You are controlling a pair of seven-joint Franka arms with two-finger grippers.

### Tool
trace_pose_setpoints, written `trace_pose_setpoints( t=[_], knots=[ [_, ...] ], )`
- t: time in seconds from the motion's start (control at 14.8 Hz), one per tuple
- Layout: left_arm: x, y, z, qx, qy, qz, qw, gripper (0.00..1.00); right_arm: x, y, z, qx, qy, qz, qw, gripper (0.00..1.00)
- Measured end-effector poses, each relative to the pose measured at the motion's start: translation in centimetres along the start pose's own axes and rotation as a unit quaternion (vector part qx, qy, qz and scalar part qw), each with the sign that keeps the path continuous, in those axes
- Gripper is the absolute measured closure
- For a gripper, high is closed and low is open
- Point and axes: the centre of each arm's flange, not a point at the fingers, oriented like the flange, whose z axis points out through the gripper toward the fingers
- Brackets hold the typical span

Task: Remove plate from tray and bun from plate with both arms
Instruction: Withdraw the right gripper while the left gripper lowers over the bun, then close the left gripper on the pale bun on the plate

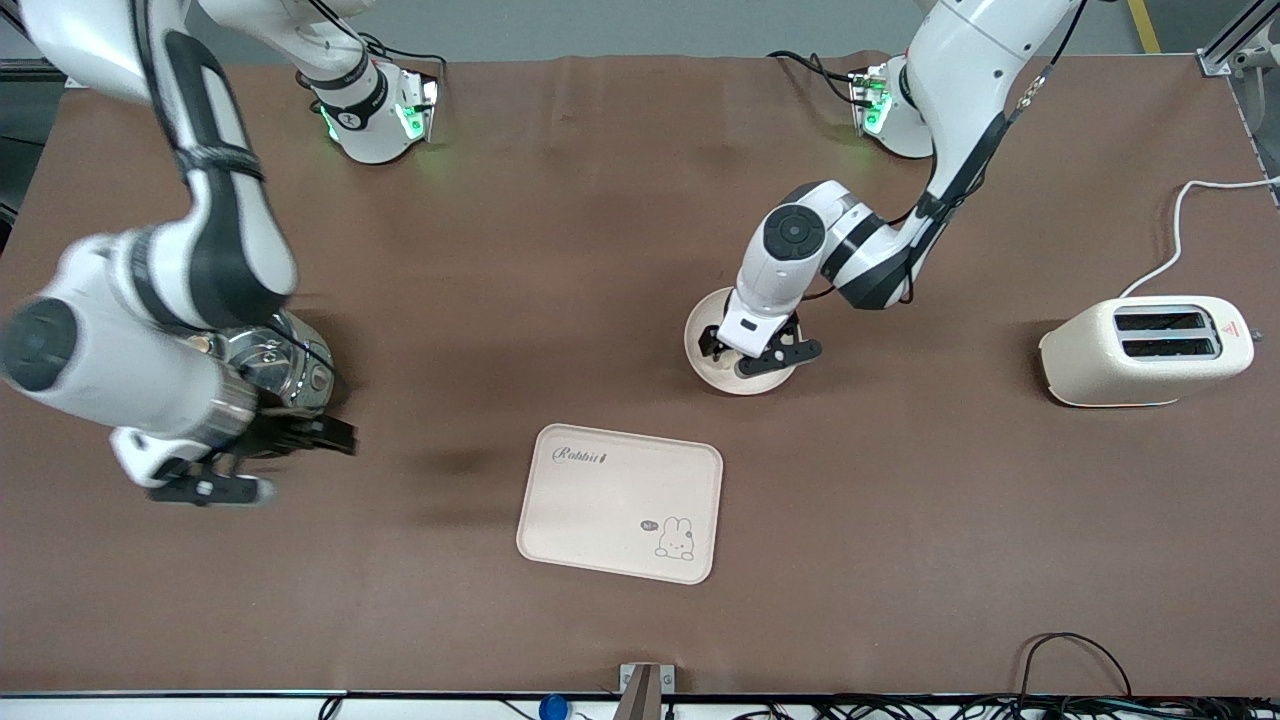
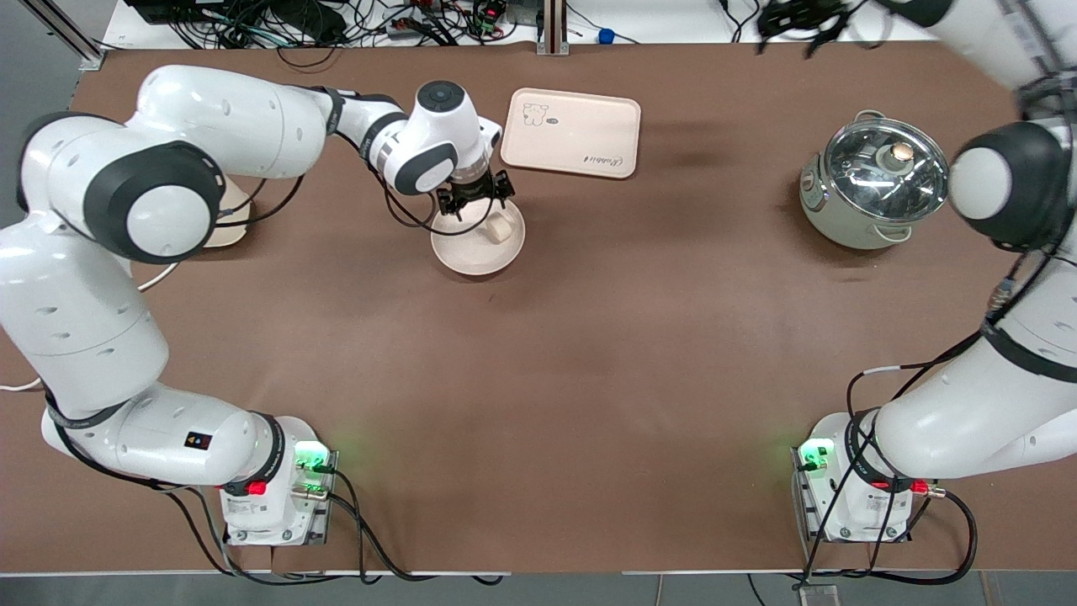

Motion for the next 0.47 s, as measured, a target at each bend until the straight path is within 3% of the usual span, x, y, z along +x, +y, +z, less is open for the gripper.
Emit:
trace_pose_setpoints(
  t=[0.2,0.41,0.47],
  knots=[
    [-0.8,0.5,1.8,0.006,-0.013,0.001,1.0,0.0,-3.6,4.5,-8.0,-0.002,-0.009,0.014,1.0,0.0],
    [-1.1,1.0,1.8,0.004,-0.012,-0.008,1.0,0.02,-8.3,5.7,-15.1,0.0,0.024,-0.025,0.999,0.0],
    [-1.1,1.0,1.8,0.004,-0.012,-0.009,1.0,0.07,-9.9,5.6,-16.8,0.0,0.035,-0.032,0.999,0.0]
  ],
)
